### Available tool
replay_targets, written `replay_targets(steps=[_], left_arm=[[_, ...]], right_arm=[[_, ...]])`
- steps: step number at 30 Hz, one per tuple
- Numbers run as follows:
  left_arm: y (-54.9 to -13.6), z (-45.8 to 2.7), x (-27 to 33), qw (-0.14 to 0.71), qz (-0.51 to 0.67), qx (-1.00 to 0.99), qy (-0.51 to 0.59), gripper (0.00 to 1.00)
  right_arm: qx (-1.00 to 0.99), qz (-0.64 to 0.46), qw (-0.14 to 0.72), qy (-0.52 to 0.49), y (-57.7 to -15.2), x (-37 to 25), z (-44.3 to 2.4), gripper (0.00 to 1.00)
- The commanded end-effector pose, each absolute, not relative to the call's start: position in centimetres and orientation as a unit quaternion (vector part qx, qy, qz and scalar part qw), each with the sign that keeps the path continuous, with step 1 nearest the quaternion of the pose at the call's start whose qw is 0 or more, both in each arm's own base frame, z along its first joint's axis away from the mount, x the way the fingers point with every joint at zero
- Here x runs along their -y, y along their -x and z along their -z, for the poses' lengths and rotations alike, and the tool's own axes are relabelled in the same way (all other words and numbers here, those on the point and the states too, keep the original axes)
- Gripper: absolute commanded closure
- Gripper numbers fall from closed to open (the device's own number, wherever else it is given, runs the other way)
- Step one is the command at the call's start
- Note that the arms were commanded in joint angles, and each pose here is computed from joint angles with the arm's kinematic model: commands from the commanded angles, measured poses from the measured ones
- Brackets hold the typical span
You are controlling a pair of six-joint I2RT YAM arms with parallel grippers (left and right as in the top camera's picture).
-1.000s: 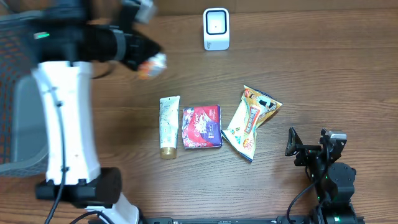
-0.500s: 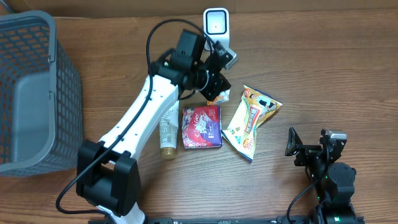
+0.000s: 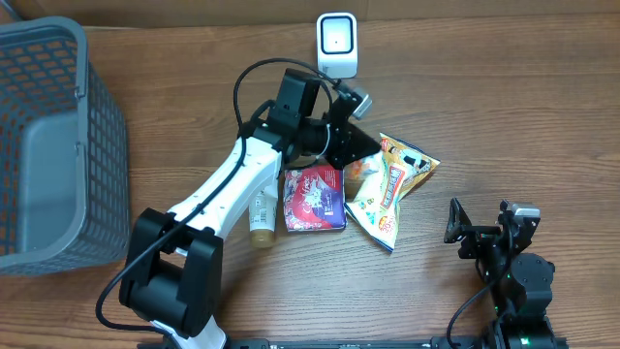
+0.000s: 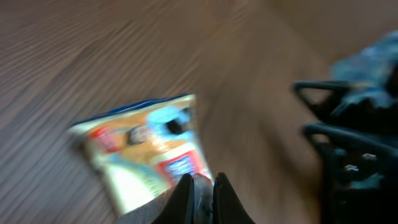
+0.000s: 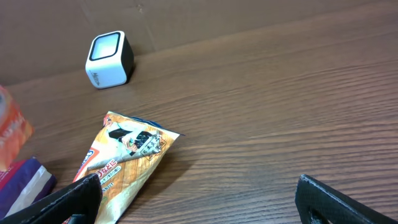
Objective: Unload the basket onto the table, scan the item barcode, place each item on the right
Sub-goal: 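Carry the tissue pack to table center and release it near the snack bag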
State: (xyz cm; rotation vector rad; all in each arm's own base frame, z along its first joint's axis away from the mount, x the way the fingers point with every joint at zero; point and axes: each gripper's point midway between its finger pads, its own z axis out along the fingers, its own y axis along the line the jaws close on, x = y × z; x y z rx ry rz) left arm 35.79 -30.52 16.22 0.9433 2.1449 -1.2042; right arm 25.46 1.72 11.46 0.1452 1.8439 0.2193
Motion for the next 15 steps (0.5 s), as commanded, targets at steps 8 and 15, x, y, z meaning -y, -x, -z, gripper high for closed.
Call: replay_targets(steps=[8, 15], left_arm=[[-33.3, -16.2, 31.5, 0.141, 0.533, -0.794, -0.255, 0.96], [-33.2, -8.1, 31.0, -0.005, 0.51, -0.856, -0.086, 0.96]], right_arm=[[-0.793, -0.093, 0.599, -0.064, -25.5, -1.7, -11.3, 0.0], [-0.793, -0.093, 0.599, -0.064, -25.5, -1.7, -11.3, 0.0]])
